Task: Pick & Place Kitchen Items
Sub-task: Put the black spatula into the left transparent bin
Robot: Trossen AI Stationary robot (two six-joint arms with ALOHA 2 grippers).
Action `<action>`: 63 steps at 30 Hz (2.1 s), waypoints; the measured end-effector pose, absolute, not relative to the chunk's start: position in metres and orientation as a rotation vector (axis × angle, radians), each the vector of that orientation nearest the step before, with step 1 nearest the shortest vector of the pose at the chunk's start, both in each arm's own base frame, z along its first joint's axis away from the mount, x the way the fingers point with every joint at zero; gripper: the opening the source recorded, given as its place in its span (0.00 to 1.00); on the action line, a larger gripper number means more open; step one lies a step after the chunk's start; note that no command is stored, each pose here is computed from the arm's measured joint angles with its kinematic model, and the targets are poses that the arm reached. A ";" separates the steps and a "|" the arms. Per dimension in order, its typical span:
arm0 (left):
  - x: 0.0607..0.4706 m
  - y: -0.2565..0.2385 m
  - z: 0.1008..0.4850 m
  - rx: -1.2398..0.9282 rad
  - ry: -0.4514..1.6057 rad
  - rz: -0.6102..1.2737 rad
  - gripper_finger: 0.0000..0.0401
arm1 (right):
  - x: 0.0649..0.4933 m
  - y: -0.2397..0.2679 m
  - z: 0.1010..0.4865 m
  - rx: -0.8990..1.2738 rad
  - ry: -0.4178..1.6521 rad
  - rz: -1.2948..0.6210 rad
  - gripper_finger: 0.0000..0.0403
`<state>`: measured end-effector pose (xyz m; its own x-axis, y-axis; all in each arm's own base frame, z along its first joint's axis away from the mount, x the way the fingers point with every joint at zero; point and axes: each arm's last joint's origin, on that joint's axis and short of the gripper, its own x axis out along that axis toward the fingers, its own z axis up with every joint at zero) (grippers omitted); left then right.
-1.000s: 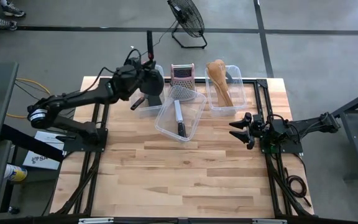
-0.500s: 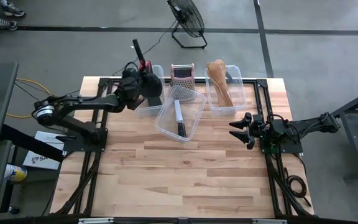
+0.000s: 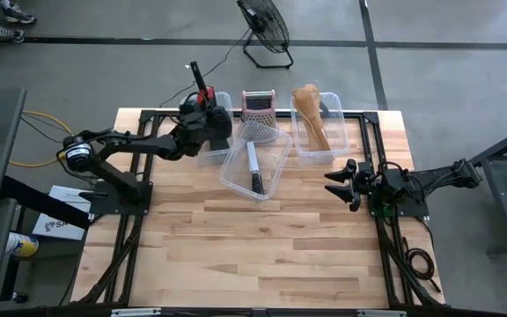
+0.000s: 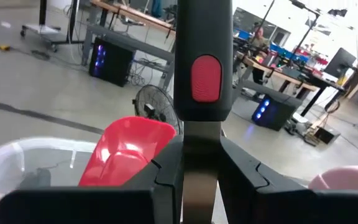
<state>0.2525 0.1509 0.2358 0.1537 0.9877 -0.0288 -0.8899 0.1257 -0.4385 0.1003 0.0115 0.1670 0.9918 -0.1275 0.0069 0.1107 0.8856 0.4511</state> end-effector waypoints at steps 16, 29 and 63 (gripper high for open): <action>0.259 0.153 0.217 -0.563 -0.318 1.365 0.16 | 0.100 0.012 0.167 0.467 -0.037 -0.124 0.59; 0.256 0.152 0.210 -0.411 -0.137 1.441 0.16 | 0.100 0.012 0.167 0.467 -0.037 -0.124 0.59; 0.252 0.149 0.200 -0.335 0.128 1.386 0.52 | 0.100 0.012 0.167 0.467 -0.036 -0.124 0.59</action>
<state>0.2520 0.1488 0.2002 0.1857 0.9409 -0.2833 -0.9768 0.1454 -0.1573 0.1003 0.0115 0.1668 0.9918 -0.1276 0.0063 0.1111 0.8856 0.4509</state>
